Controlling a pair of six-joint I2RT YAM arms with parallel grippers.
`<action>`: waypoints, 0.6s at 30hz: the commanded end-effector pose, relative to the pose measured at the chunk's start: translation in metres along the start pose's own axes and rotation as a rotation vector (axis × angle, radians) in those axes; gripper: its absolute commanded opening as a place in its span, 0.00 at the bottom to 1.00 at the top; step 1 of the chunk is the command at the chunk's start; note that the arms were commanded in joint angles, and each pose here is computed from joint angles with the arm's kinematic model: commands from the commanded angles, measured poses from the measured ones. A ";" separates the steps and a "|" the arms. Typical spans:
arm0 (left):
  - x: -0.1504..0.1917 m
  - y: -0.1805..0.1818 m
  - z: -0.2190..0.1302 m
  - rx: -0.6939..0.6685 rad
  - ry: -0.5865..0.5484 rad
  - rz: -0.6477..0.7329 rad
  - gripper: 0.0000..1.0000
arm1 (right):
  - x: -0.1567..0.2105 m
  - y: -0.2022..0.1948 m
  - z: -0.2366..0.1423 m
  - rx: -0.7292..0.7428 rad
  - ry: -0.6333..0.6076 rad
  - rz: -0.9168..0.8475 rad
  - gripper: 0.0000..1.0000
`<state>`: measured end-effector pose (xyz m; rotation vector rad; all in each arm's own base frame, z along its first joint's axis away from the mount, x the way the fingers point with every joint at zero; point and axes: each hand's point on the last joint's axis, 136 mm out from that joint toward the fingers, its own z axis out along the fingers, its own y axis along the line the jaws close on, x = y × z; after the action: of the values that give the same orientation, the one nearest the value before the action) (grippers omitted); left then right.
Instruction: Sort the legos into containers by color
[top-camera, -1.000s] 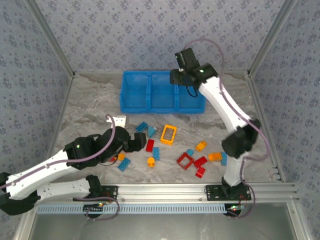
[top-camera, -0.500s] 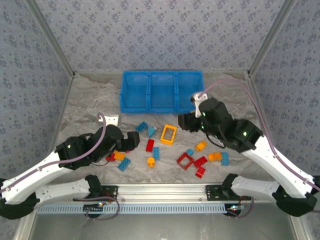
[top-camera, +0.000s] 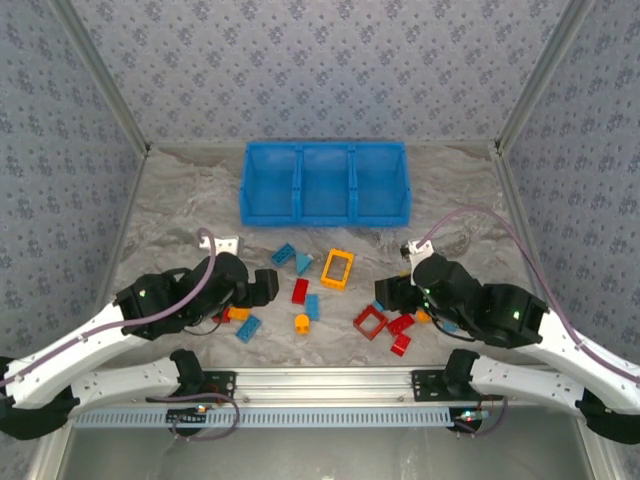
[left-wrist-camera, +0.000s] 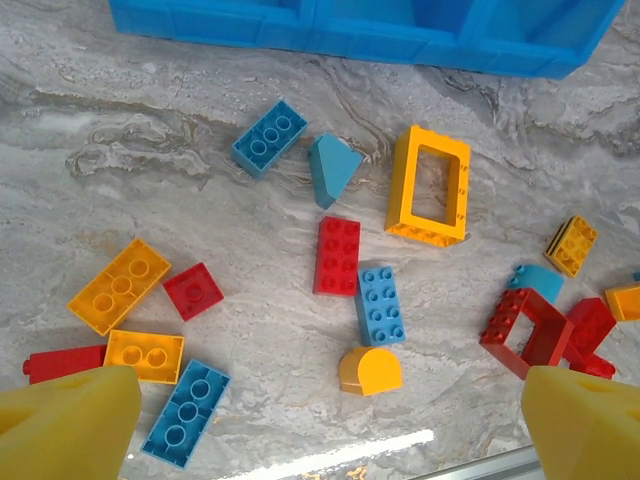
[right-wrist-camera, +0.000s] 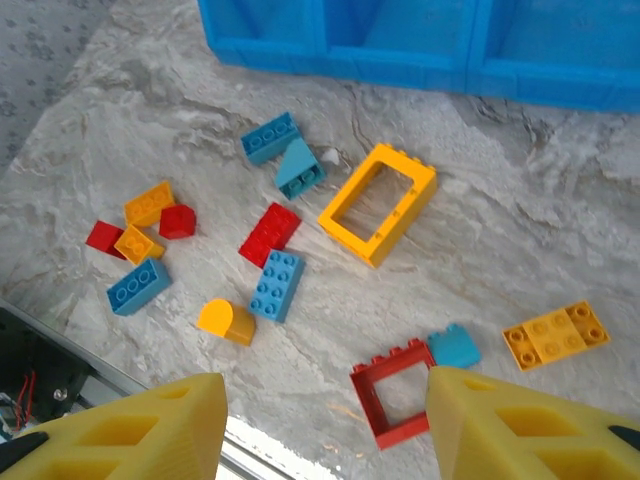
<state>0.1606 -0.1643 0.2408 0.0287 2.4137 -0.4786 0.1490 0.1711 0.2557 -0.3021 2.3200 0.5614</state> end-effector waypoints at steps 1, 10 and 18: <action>0.005 -0.002 0.004 0.007 0.022 -0.012 0.98 | 0.018 -0.037 0.000 0.182 0.039 0.078 0.57; 0.014 -0.045 0.019 0.168 0.065 0.044 0.97 | 0.049 -0.057 0.027 0.342 0.155 0.175 0.56; 0.018 -0.079 0.033 0.217 0.083 0.118 0.97 | 0.080 -0.114 0.024 0.583 0.187 0.477 0.65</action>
<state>0.1525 -0.2366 0.2199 0.2482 2.4538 -0.6576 0.1561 0.1043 0.1726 0.2583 2.5807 0.1381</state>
